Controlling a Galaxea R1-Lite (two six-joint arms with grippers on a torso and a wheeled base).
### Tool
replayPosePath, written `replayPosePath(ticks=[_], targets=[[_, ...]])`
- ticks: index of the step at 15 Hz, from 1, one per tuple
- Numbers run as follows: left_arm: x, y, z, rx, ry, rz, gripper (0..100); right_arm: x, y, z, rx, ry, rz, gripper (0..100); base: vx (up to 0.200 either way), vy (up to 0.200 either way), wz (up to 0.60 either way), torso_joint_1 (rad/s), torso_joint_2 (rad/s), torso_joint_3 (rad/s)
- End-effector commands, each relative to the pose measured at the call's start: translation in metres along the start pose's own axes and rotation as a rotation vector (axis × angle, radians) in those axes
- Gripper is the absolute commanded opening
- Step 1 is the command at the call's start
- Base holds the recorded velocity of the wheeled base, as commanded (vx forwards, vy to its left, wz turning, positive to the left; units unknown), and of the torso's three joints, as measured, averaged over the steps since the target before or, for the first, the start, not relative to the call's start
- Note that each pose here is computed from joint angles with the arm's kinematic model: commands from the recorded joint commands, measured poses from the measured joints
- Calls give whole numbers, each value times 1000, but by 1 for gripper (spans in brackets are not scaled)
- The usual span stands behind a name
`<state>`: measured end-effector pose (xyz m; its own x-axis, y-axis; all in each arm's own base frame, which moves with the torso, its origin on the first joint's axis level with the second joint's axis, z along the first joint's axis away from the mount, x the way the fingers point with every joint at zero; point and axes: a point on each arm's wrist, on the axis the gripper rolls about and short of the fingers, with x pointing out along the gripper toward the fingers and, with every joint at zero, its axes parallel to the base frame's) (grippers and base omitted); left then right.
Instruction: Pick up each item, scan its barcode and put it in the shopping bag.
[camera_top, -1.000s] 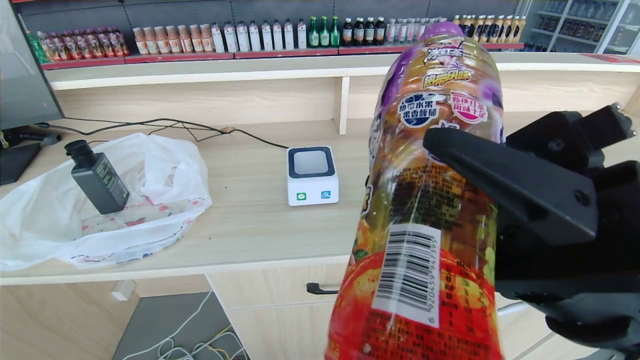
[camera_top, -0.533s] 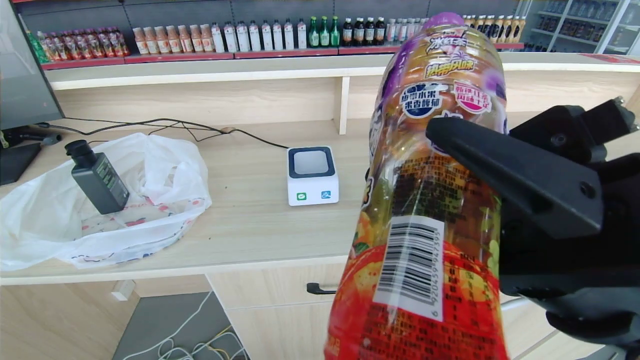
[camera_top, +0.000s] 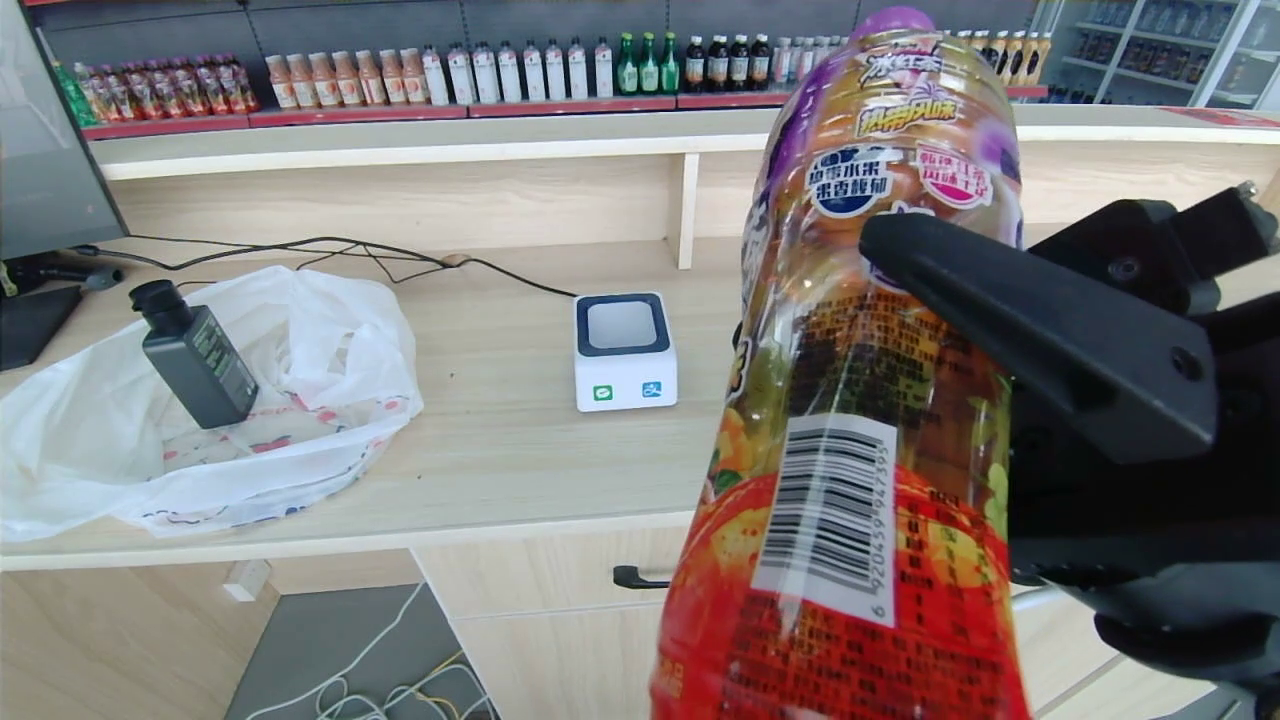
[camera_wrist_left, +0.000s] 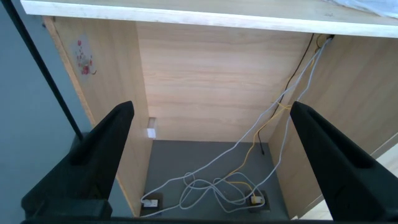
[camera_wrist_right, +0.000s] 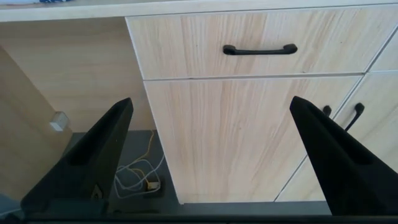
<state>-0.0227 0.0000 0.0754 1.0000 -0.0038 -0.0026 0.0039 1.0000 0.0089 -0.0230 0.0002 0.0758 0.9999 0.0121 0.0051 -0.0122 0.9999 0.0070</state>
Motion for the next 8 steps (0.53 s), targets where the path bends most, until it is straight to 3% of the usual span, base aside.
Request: replayPosePath(ticks=[1,2,8], targets=[[0,0,0,0,1,1,100,0,0,0,-1,2,0,100,0,0,0,0,0,0],[0,0,0,-3,-1,1,100,0,0,0,1,2,0,100,0,0,0,0,0,0],[0,0,0,-3,1,1,100,0,0,0,-1,2,0,100,0,-200,0,2,4,1]])
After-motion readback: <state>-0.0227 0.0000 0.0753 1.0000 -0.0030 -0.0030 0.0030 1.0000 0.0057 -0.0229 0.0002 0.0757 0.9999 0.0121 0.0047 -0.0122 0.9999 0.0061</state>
